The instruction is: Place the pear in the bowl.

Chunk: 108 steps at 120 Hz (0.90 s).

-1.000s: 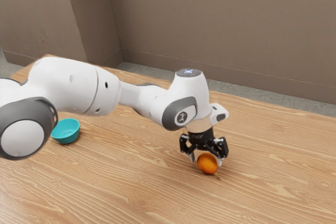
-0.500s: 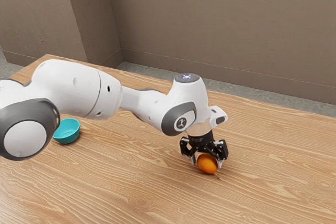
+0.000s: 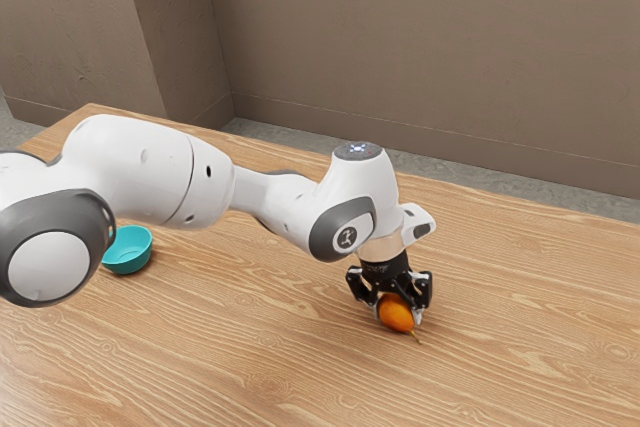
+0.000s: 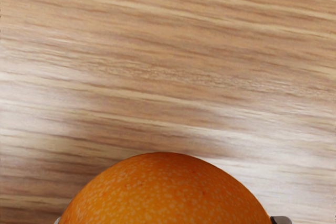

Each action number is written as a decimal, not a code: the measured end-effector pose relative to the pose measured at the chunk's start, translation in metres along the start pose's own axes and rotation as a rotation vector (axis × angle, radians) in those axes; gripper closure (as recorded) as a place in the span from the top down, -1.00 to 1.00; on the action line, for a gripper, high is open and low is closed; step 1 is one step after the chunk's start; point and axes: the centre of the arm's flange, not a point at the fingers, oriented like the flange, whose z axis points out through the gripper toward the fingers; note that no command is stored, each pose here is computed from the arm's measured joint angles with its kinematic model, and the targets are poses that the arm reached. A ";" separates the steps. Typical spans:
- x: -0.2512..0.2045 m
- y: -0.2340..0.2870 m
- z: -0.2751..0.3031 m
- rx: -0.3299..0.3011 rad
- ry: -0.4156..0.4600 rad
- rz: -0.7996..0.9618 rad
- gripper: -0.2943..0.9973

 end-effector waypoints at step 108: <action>0.055 -0.105 -0.103 0.080 0.098 -0.213 -0.21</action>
